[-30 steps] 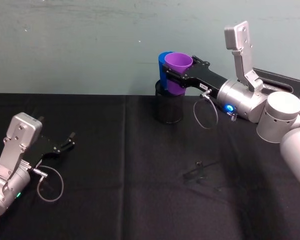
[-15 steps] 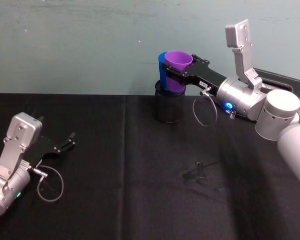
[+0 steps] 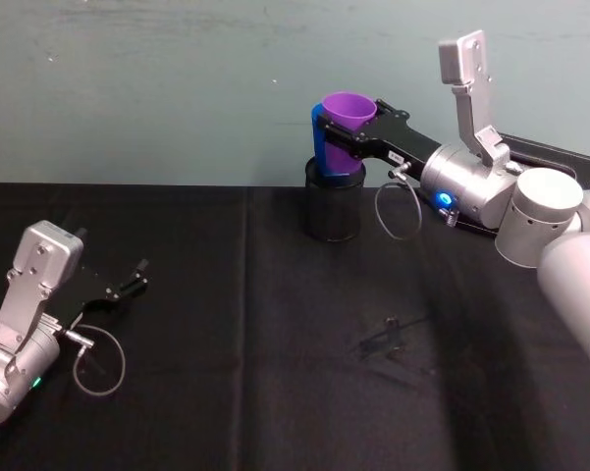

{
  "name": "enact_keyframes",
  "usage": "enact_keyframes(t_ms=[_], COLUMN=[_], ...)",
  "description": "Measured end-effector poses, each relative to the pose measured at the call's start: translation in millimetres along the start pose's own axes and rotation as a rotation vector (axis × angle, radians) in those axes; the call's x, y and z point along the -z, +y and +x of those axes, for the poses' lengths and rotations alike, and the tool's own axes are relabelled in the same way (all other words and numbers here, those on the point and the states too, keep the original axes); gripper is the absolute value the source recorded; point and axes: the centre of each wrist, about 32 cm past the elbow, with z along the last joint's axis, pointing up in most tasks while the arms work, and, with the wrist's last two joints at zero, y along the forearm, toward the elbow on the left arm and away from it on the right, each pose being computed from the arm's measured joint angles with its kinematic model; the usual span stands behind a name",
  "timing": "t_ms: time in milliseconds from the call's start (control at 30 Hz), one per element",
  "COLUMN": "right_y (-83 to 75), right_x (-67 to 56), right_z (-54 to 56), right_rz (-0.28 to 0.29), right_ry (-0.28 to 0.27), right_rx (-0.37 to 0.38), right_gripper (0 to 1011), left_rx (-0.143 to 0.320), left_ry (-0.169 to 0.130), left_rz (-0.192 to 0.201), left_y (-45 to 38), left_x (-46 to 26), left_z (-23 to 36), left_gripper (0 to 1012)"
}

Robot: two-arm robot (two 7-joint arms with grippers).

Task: Pick up one cup with a gripper and tap it against the other cup.

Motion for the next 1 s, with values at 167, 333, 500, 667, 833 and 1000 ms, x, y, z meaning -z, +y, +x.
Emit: enact_keyframes(t_ms=[167,333,500,667,833,1000], right_y=[3.4,5.9,6.8,8.3,10.5,13.4], right_x=[-2.8,-5.9,-6.9,-7.9,-7.9,-7.4], right_z=[-2.4,-4.8,-7.9,-10.5,-11.7,-11.3], right_rz=[-0.010,-0.017,-0.028,-0.038,-0.043,-0.035], right_ry=[0.001,-0.004,-0.010,-0.017,-0.020,-0.024], right_rx=[0.019,0.043,0.071,0.087,0.096,0.100], right_gripper=[754,754,754,754,754,754], left_rx=[0.000,0.000,0.000,0.000,0.000,0.000], left_ry=[0.000,0.000,0.000,0.000,0.000,0.000], left_rz=[0.000,0.000,0.000,0.000,0.000,0.000], left_y=[0.0,0.0,0.0,0.0,0.0,0.0], left_x=[0.0,0.0,0.0,0.0,0.0,0.0], left_z=[0.0,0.0,0.0,0.0,0.0,0.0], left_gripper=[1011,1011,1011,1011,1011,1011])
